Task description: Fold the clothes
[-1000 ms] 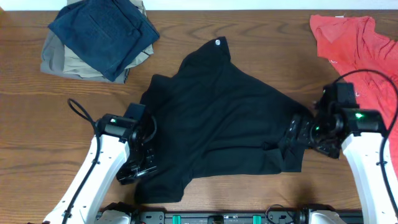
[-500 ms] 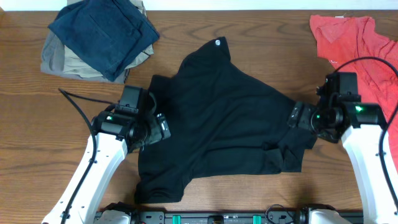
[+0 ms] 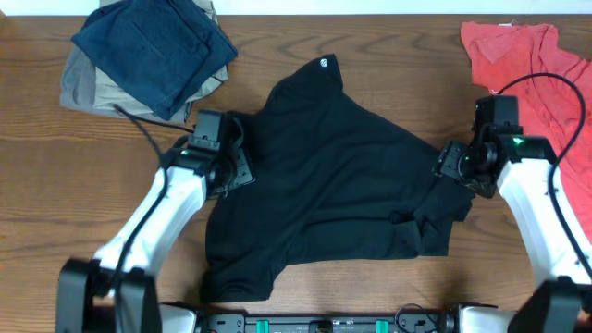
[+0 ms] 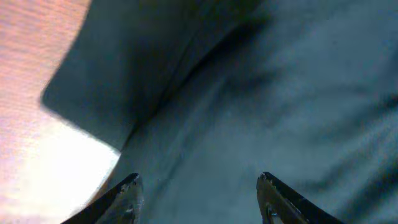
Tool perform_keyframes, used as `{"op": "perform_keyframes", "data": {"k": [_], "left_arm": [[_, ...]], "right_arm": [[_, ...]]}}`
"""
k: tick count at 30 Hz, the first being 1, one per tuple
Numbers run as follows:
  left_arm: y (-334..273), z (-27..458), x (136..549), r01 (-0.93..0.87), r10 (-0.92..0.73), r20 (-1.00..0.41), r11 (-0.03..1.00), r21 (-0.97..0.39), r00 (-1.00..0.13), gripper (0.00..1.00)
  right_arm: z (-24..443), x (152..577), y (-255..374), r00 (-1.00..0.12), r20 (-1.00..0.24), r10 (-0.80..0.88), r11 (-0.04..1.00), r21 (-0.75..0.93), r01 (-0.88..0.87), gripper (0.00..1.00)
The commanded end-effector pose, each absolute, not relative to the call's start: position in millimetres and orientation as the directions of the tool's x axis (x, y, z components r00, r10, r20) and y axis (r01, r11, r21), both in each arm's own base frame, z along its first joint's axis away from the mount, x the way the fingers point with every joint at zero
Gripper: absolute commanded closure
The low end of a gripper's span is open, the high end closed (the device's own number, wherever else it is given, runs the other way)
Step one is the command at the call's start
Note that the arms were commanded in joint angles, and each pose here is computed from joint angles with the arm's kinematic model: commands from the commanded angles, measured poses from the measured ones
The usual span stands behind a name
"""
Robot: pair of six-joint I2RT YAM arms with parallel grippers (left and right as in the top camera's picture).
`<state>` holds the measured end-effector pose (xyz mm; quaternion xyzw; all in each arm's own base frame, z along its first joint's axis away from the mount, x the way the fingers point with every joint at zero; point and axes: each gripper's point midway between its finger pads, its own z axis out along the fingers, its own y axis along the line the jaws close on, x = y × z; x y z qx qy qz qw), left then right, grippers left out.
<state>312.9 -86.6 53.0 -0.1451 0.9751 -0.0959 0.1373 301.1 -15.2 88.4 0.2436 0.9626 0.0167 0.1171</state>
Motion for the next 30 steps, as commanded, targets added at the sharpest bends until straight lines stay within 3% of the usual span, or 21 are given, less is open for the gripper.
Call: {"op": "perform_keyframes", "data": {"k": [1,6,7,15,17,21,26,30], "left_arm": [[-87,38,322,-0.257,-0.303,-0.225,0.943,-0.214,-0.926,0.40],[-88,18,324,-0.263,-0.301,-0.195,0.944,-0.197,-0.933,0.39],[-87,15,324,-0.265,-0.301,-0.189,0.945,-0.193,-0.935,0.39],[-86,3,322,-0.272,-0.300,-0.164,0.946,-0.175,-0.940,0.38],[-85,3,322,-0.273,-0.300,-0.168,0.948,-0.166,-0.939,0.22],[-84,3,322,-0.274,-0.301,-0.169,0.948,-0.165,-0.939,0.21],[-84,3,322,-0.273,-0.300,-0.169,0.948,-0.165,-0.939,0.20],[-84,2,321,-0.274,-0.300,-0.165,0.948,-0.164,-0.940,0.21]], "right_arm": [[71,298,-21,-0.855,-0.173,0.490,0.870,0.040,0.491,0.27],[53,299,-36,-0.854,-0.164,0.493,0.861,-0.046,0.506,0.17],[50,297,-41,-0.846,-0.162,0.508,0.850,-0.066,0.523,0.01],[29,287,-71,-0.776,-0.110,0.621,0.767,-0.117,0.631,0.01],[22,284,-75,-0.768,-0.085,0.635,0.759,-0.118,0.640,0.01],[9,281,-77,-0.762,-0.044,0.646,0.754,-0.122,0.646,0.03],[3,287,-67,-0.787,-0.013,0.617,0.785,-0.059,0.616,0.28],[3,294,-68,-0.787,-0.038,0.616,0.785,-0.047,0.618,0.68]]}}
